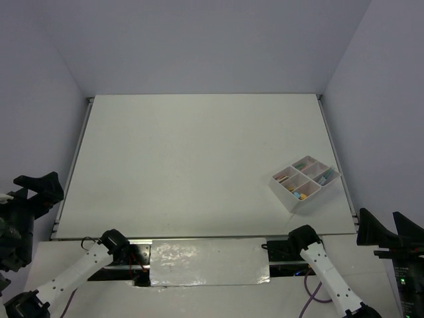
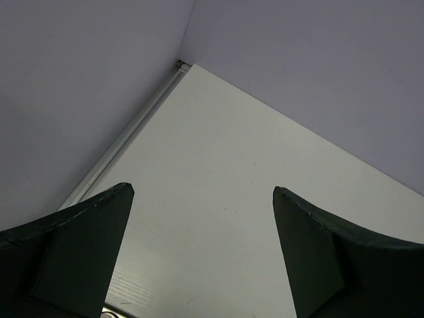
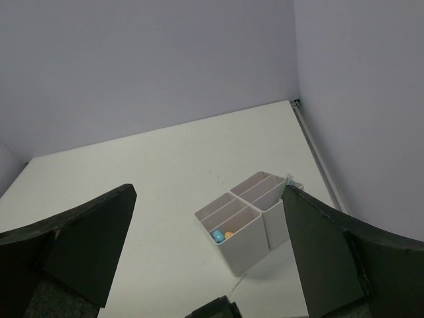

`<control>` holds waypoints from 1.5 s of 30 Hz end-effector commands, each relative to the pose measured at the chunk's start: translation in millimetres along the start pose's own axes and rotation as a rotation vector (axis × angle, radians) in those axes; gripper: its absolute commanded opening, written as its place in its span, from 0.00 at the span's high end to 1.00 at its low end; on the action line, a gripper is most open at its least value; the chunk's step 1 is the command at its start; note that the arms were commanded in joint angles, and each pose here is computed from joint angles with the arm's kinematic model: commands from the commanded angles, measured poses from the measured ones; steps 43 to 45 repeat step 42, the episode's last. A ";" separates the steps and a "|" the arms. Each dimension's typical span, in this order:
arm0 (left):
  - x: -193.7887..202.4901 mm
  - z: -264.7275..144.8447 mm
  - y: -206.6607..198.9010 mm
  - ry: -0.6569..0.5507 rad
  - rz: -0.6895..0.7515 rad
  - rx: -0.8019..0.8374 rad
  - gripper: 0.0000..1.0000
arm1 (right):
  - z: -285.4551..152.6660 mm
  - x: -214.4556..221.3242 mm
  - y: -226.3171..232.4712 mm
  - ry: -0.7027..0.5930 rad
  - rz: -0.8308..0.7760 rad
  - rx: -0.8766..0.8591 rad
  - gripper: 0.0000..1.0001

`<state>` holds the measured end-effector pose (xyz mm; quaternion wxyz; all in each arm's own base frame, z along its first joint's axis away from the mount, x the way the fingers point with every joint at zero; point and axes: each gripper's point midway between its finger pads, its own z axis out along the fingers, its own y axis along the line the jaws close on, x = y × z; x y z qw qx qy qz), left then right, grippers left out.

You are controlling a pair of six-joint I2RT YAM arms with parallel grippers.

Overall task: Sort the stationery into containers
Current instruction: Reset both arms

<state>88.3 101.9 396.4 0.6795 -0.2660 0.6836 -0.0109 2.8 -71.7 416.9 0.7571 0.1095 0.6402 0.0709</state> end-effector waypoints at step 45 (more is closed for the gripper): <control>70.9 61.6 -72.8 0.125 0.216 -0.019 0.01 | 76.6 35.4 15.9 0.136 -0.062 0.077 0.00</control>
